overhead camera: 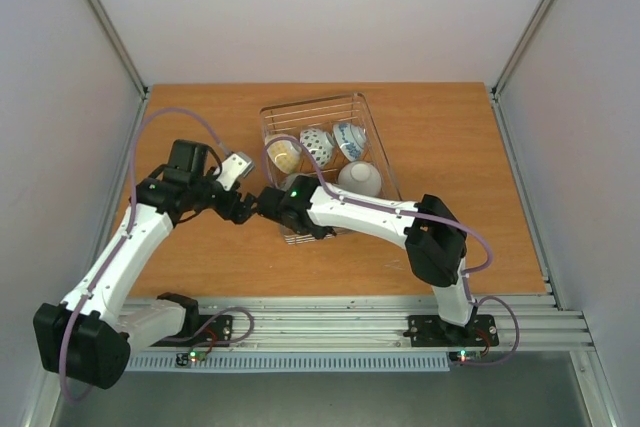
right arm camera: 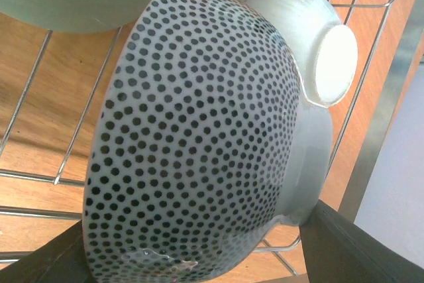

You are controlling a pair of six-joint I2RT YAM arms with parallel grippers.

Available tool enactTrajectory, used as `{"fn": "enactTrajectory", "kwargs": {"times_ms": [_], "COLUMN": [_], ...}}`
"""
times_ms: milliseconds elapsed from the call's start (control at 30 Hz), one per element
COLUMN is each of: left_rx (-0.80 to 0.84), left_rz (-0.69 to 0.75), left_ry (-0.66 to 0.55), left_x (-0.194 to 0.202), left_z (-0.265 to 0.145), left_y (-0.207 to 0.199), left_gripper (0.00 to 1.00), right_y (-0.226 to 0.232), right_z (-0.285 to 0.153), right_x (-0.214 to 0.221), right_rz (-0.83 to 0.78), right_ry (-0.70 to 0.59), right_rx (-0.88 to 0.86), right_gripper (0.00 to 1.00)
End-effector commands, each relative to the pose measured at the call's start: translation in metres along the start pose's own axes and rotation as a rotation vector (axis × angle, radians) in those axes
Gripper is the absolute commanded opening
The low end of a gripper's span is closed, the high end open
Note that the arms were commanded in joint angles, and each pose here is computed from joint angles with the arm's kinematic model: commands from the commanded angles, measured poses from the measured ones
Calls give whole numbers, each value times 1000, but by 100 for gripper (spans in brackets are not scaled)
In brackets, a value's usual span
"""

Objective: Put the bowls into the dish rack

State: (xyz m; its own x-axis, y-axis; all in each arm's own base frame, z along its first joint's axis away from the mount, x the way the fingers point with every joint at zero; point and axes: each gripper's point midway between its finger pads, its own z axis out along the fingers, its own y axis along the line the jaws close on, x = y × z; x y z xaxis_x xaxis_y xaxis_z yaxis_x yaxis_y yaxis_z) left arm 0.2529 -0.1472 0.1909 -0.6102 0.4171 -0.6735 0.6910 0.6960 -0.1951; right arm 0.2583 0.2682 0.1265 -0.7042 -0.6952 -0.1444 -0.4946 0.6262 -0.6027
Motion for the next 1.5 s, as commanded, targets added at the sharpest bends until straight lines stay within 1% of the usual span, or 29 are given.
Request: {"fn": "enactTrajectory", "kwargs": {"times_ms": [0,100,233,333,600,833,1000,1067,1133,1167,1467], "left_rx": [-193,-256,-380,-430,-403,-384,-382,-383,-380,-380,-373], "left_rz": [-14,-26,-46,-58,-57,-56,-55,-56,-56,-55,-51], "left_ry": [-81,-86,-90,-94,-89,-80,-75,-76,-74,-75,-75], "left_x": [-21,-23,-23,-24,-23,-21,-21,-21,-21,-21,-21], "left_z": [-9,-12,-19,-23,-19,-16,-15,-15,-14,-14,-14], "left_y": [34,44,65,73,69,67,67,68,67,67,66], "left_gripper": [90,90,90,90,91,91,91,91,92,92,92], "right_y": [13,20,27,32,35,40,43,44,44,44,44], "right_z": [-2,4,14,21,38,55,61,62,63,63,50], "right_x": [13,13,16,18,21,25,25,25,24,24,16], "right_rz": [-42,-56,-77,-89,-84,-88,-100,-102,-103,-103,-80], "right_ry": [19,34,60,78,118,156,163,163,161,160,104], "right_rx": [-22,-25,-18,-21,-37,-63,-72,-71,-68,-69,-138], "right_gripper": [4,5,6,7,14,18,35,43,54,58,76]}}
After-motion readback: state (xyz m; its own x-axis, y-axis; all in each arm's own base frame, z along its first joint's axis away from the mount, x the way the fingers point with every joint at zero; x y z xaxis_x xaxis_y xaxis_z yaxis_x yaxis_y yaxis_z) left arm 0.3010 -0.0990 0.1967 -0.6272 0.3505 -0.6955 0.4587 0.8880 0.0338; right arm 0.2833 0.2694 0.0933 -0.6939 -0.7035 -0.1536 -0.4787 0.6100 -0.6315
